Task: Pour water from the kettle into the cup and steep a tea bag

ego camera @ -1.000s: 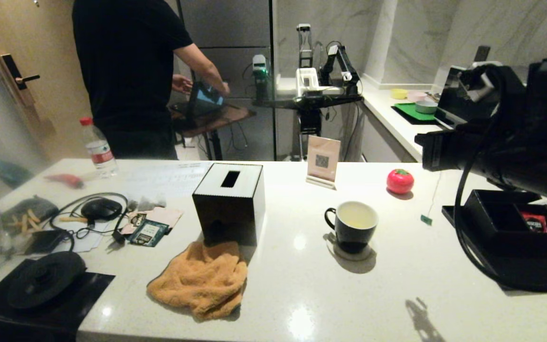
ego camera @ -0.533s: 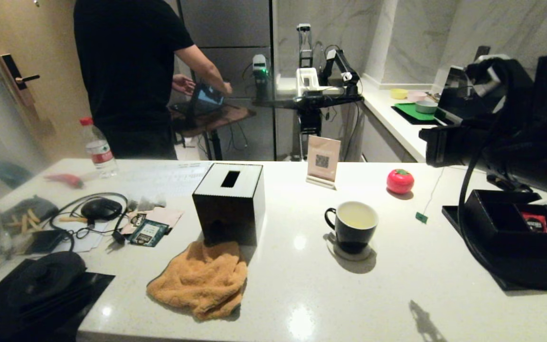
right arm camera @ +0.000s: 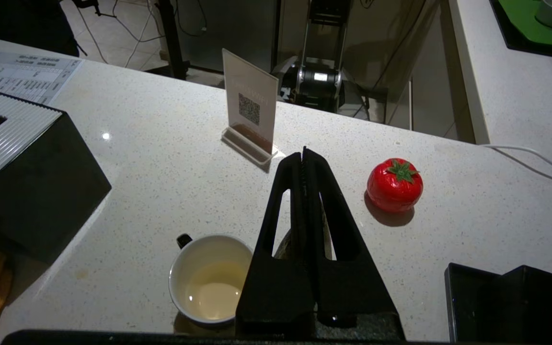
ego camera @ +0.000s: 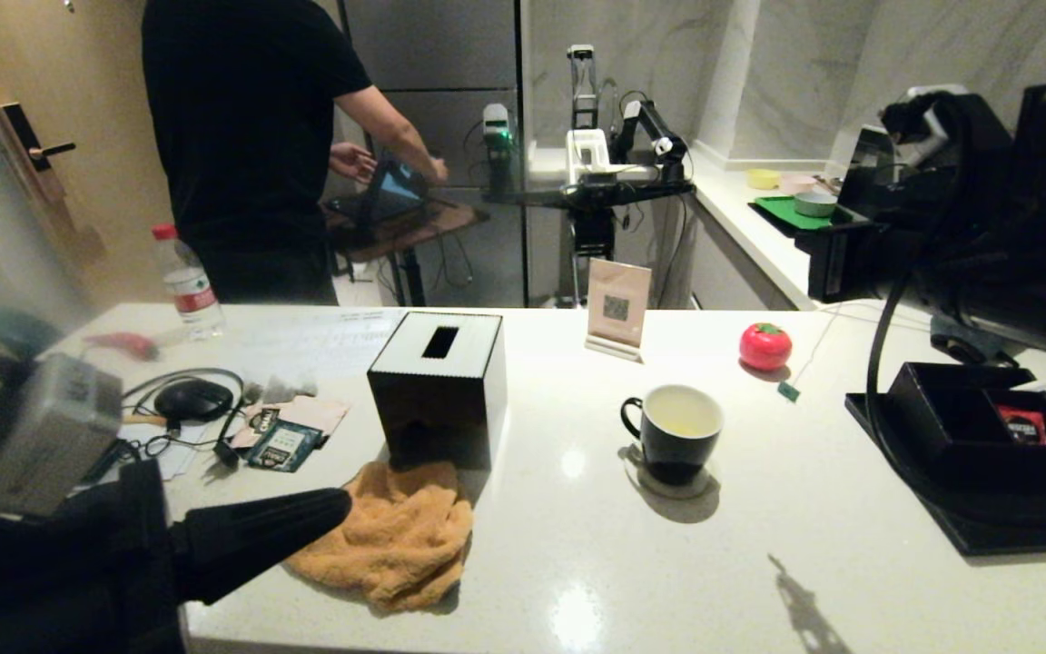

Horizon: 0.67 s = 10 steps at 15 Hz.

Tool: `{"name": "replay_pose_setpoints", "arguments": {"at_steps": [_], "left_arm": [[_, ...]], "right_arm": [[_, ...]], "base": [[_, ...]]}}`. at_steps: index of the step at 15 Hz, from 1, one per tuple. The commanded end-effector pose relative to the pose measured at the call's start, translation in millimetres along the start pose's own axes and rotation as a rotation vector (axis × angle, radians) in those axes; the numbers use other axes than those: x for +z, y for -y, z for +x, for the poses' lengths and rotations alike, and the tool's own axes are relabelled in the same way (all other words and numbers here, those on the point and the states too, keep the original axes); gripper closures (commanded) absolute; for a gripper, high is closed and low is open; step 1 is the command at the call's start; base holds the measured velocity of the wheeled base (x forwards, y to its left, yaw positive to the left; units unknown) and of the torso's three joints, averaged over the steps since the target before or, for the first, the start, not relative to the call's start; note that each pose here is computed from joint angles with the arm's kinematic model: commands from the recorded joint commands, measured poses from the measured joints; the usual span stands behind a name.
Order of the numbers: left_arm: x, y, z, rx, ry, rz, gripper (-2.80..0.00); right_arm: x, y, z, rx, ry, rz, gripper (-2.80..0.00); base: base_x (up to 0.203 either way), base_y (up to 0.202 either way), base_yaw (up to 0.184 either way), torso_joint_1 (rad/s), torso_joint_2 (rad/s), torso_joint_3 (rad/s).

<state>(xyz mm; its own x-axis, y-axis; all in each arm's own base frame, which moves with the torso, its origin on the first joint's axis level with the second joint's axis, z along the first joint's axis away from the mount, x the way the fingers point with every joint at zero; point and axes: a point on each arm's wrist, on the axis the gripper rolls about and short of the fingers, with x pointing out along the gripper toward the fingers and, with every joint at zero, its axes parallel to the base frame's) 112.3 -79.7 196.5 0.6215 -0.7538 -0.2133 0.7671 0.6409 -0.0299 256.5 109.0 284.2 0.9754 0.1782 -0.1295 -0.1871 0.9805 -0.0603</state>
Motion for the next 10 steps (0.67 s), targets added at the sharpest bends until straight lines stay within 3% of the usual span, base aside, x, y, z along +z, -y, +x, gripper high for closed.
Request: {"name": "replay_pose_setpoints", "arguments": {"at_steps": [1,5,10], "left_arm": [[0.0,-7.1,34.7,-0.023,-0.060,-0.014,0.00],[8.7,-20.2,87.8,-0.025,-0.035,-0.003,0.00],[14.6,-25.8,138.1,-0.050,0.065,0.013,0.00]], "right_arm": [[2.5,-3.7,5.5,0.007,0.006,-0.003,0.00],[11.1,-10.9,17.4,0.023,0.029,0.003,0.00],[8.9,-26.3,22.1,0.071,0.021,-0.001,0.00]], "base": [[0.000,0.000,0.000,0.000,0.00,0.000],[0.000,0.000,0.000,0.000,0.00,0.000],[0.000,0.000,0.000,0.000,0.00,0.000]]}}
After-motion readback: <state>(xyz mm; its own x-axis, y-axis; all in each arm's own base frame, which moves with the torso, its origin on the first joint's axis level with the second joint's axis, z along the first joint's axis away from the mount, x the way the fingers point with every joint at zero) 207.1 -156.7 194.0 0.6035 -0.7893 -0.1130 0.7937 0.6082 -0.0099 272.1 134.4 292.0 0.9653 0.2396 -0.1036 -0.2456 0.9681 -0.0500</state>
